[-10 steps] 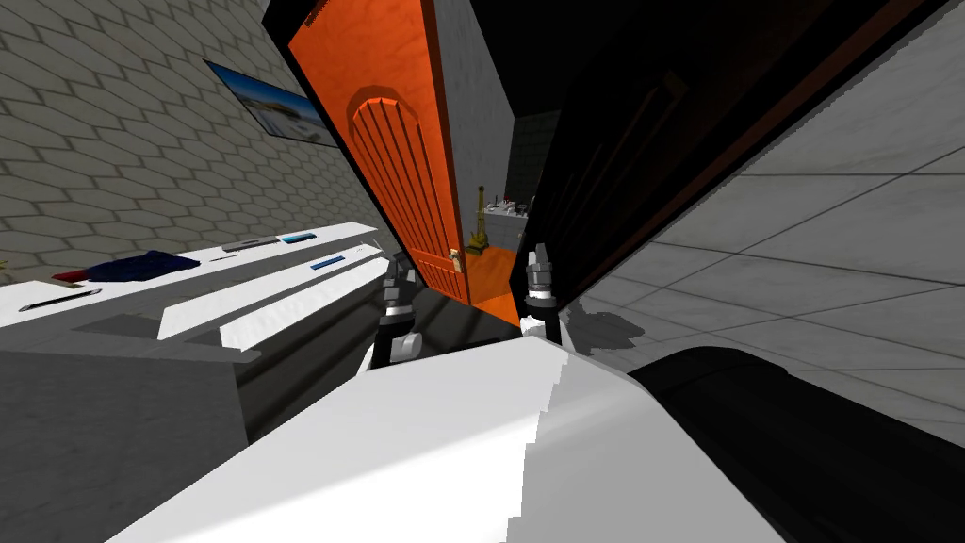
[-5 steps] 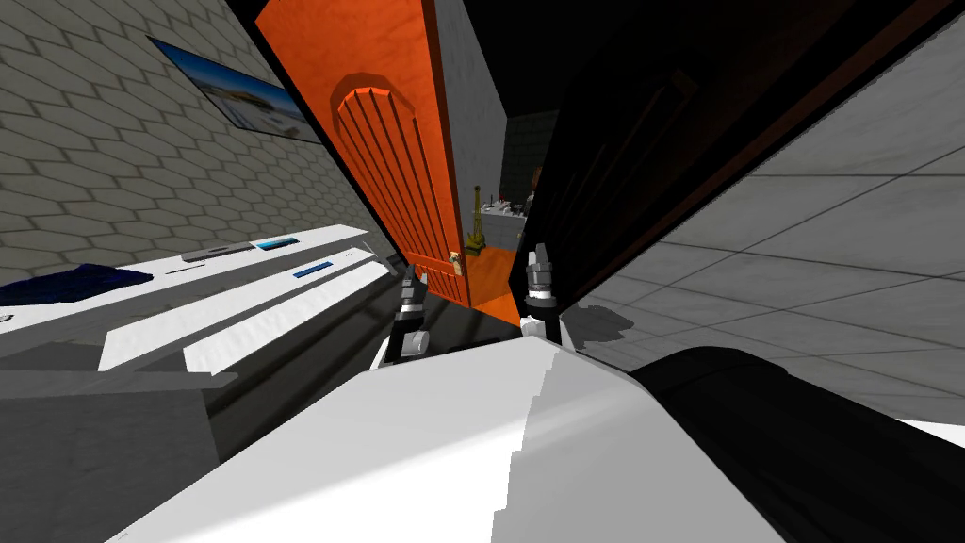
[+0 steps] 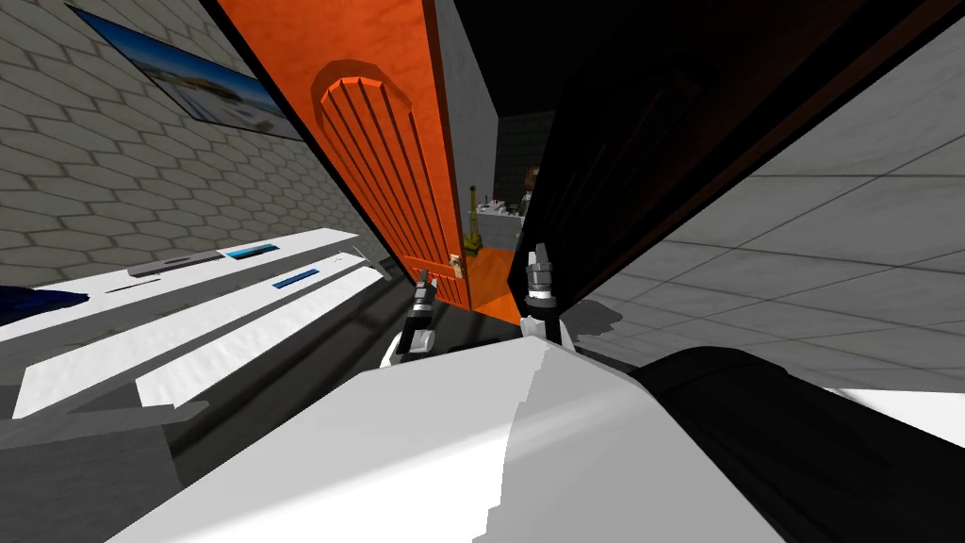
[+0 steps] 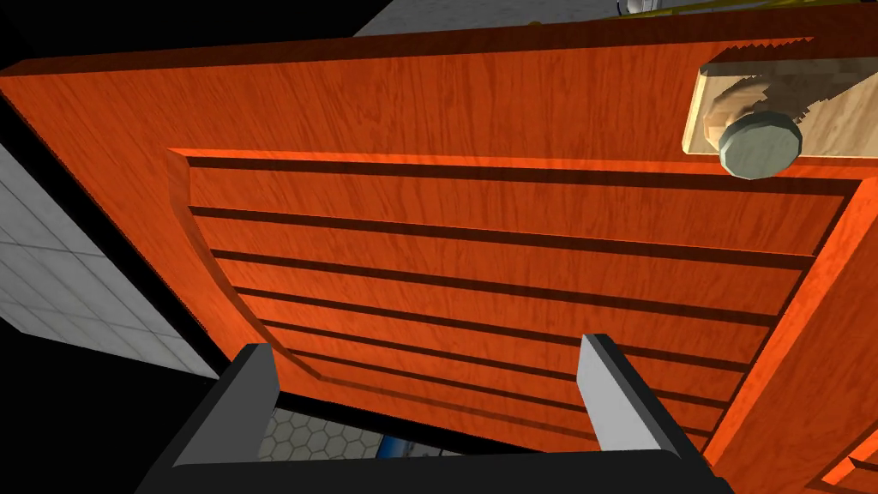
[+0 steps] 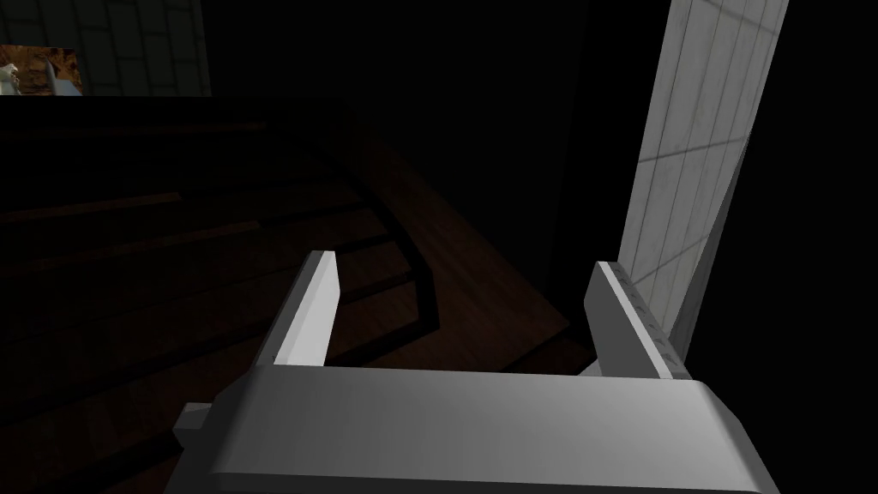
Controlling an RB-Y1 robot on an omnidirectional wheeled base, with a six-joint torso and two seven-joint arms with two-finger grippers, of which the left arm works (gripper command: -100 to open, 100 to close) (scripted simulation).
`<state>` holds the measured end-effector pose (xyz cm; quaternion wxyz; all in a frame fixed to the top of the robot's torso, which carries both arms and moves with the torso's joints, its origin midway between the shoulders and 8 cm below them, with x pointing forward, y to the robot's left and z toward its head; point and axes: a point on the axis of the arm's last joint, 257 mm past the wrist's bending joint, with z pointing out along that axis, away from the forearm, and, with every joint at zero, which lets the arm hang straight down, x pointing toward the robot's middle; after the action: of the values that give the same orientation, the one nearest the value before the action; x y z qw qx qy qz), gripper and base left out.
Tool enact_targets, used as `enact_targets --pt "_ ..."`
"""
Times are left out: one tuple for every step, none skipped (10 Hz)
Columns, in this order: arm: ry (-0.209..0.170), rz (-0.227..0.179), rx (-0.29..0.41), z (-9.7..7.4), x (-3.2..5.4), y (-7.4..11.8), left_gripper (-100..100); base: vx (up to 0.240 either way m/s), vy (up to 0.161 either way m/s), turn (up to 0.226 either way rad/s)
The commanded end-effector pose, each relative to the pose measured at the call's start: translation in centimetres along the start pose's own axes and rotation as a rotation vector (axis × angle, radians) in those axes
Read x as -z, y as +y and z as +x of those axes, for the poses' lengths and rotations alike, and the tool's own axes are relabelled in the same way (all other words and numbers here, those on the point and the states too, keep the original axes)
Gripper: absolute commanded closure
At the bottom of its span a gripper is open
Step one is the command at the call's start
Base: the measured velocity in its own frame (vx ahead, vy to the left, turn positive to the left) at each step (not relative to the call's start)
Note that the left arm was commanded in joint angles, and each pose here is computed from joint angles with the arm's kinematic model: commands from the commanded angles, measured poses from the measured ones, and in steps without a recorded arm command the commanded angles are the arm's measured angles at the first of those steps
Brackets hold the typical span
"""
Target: Push the door open
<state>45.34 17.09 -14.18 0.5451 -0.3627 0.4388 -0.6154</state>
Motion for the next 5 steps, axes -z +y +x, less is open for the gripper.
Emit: enact_targets --pt "0.019 -0.038 0.012 1.0 -0.18 1.5 -100 0.077 0.123 -0.126" --pt "0.031 -0.061 0.019 1.5 -0.19 2.6 -100 0.069 0.099 -0.116" --pt "0.042 -0.084 0.025 2.0 -0.17 3.7 -100 0.078 0.106 -0.106" --pt "0.053 -0.107 0.03 2.5 -0.12 4.7 -100 0.082 0.118 -0.116" --pt "0.064 -0.128 0.035 3.0 -0.06 5.7 -100 0.075 0.123 -0.121"
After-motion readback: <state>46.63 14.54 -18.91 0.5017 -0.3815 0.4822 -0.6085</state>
